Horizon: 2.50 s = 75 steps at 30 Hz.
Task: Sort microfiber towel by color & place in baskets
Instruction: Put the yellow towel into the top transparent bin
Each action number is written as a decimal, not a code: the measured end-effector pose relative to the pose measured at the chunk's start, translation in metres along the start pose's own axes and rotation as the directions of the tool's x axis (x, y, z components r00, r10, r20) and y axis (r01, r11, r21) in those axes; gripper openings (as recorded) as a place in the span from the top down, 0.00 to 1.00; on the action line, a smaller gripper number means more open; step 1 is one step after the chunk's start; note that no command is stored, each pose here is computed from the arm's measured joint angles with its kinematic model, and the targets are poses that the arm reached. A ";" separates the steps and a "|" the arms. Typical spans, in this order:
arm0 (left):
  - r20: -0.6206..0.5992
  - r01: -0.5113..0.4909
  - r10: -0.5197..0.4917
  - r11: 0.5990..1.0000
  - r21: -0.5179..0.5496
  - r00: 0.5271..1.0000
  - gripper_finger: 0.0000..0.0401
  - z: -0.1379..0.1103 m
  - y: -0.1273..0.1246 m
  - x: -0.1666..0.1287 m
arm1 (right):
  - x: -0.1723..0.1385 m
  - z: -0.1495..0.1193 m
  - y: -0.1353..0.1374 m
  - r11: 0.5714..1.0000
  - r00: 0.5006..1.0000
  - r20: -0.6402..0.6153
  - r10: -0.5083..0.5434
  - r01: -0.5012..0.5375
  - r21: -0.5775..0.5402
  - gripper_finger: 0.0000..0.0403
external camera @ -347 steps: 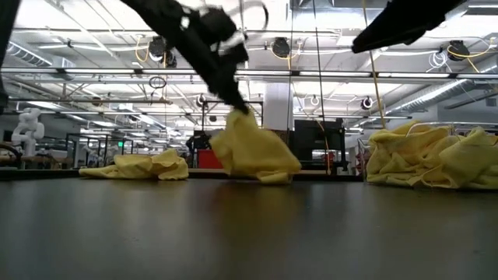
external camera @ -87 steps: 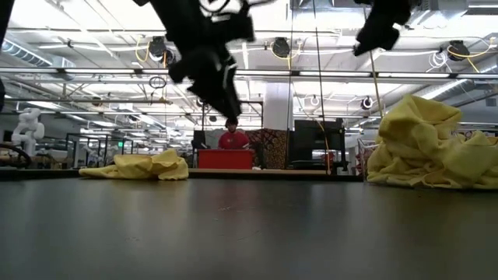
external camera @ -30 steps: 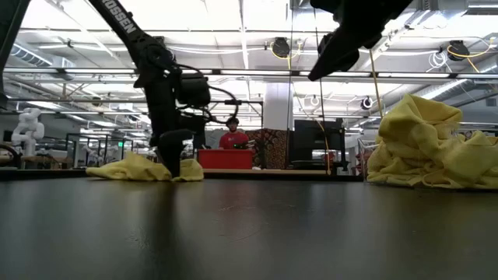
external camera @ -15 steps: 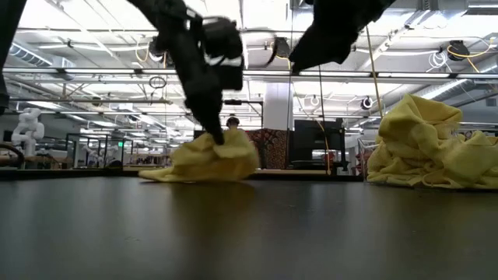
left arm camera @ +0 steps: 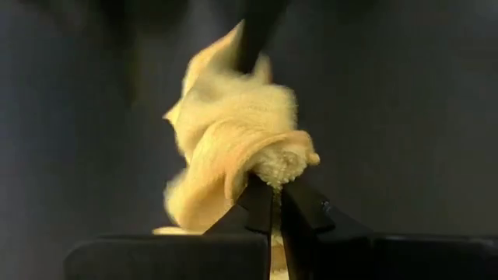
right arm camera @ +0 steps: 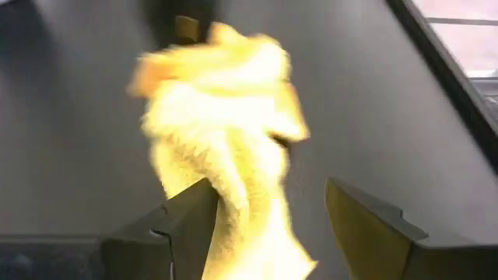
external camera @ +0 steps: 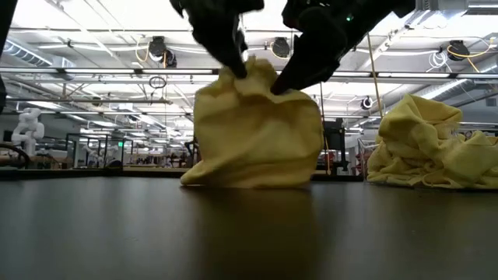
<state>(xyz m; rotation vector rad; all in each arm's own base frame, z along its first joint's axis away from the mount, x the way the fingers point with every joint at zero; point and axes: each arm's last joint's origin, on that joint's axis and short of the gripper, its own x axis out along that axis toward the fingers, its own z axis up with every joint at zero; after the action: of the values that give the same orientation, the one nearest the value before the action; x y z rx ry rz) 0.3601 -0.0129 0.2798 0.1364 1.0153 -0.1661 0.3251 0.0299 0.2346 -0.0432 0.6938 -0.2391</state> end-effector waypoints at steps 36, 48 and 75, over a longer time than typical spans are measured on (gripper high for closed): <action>0.221 -0.189 0.105 0.893 0.408 0.970 0.98 0.033 -0.091 -0.048 | 0.061 -0.007 0.020 0.958 0.953 0.101 0.286 -0.283 -0.044 0.57; 0.178 -0.156 0.088 0.893 0.422 0.980 0.98 0.025 -0.103 -0.051 | 0.028 0.011 0.011 0.956 0.945 0.156 0.289 -0.276 -0.098 0.98; 0.444 -0.419 0.383 0.908 -0.019 0.810 0.45 0.062 -0.038 0.024 | -0.156 0.000 -0.033 0.998 0.989 0.146 0.021 -0.030 0.062 1.00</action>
<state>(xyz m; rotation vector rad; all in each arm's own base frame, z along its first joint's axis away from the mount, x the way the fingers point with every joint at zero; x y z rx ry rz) 0.4162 -0.0633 0.2902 0.3680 0.5071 0.1501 0.2026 0.0346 0.3365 0.0094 0.5414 -0.2309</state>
